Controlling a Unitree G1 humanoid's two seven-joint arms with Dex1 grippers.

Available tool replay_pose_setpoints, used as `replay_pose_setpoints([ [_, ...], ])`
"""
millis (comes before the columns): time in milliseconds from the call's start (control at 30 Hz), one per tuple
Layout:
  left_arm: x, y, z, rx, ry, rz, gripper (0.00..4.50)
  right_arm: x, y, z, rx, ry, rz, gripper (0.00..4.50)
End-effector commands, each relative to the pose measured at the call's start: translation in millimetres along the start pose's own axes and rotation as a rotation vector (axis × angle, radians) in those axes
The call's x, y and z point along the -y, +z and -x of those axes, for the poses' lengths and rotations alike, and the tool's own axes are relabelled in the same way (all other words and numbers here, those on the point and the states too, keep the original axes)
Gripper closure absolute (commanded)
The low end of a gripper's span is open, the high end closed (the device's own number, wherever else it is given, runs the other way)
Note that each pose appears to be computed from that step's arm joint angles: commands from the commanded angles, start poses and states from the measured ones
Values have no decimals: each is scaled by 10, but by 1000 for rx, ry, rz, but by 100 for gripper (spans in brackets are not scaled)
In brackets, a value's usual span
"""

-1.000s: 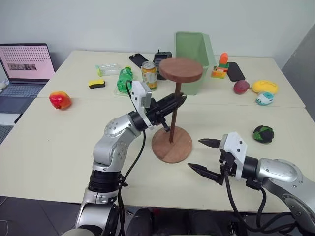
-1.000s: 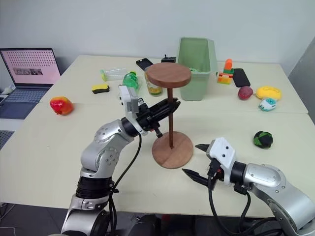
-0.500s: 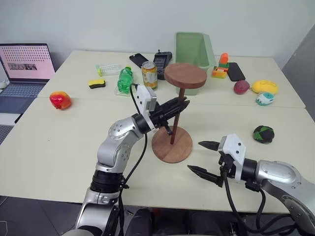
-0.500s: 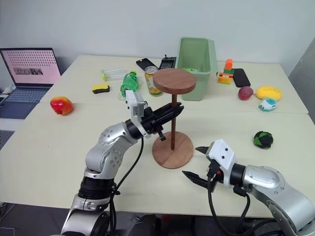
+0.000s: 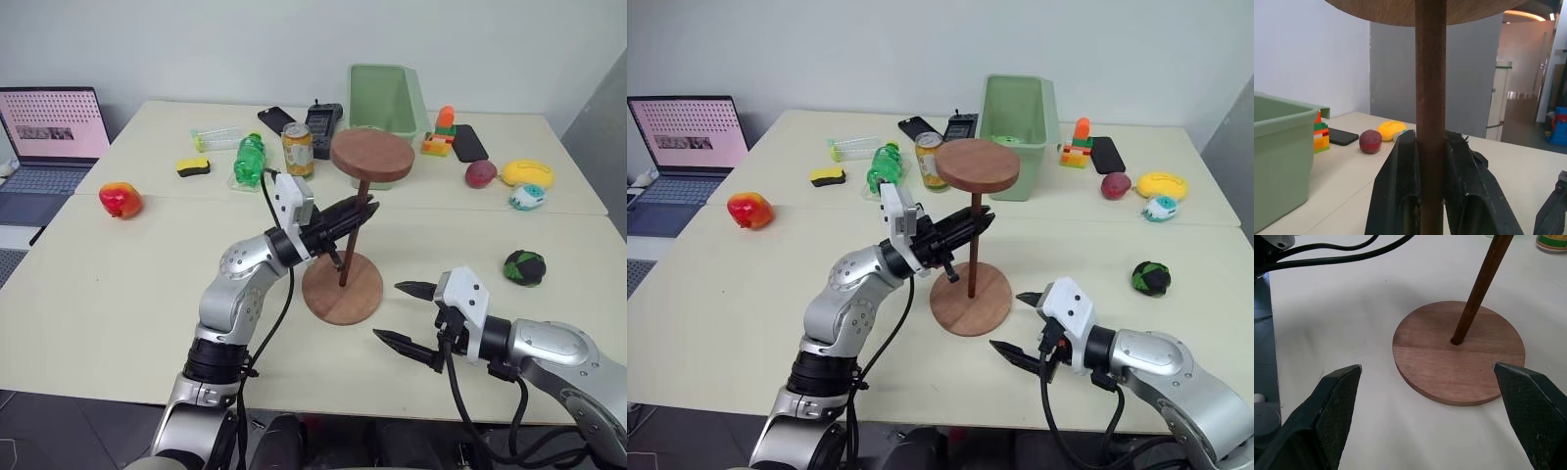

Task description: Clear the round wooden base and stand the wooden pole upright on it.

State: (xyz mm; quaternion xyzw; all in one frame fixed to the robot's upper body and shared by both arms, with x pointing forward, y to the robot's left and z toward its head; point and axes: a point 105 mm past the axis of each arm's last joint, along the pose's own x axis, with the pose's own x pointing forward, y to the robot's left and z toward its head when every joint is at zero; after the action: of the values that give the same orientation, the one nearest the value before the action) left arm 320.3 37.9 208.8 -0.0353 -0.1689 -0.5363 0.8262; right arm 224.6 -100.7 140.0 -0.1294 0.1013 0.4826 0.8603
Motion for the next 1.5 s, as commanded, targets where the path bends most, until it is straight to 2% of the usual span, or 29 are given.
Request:
replay_pose_setpoints([
  [33, 38, -66, -16, -9, -15, 9, 424, -19, 63, 2, 22, 3, 15, 0],
  [433, 95, -90, 11, -23, -25, 19, 424, -22, 83, 2, 28, 8, 7, 0],
  [800, -35, -139, 55, -27, 30, -13, 424, -8, 97, 2, 30, 5, 10, 0],
  [1500, -38, -176, 186, -54, 58, 4, 424, -10, 117, 2, 35, 9, 2, 0],
])
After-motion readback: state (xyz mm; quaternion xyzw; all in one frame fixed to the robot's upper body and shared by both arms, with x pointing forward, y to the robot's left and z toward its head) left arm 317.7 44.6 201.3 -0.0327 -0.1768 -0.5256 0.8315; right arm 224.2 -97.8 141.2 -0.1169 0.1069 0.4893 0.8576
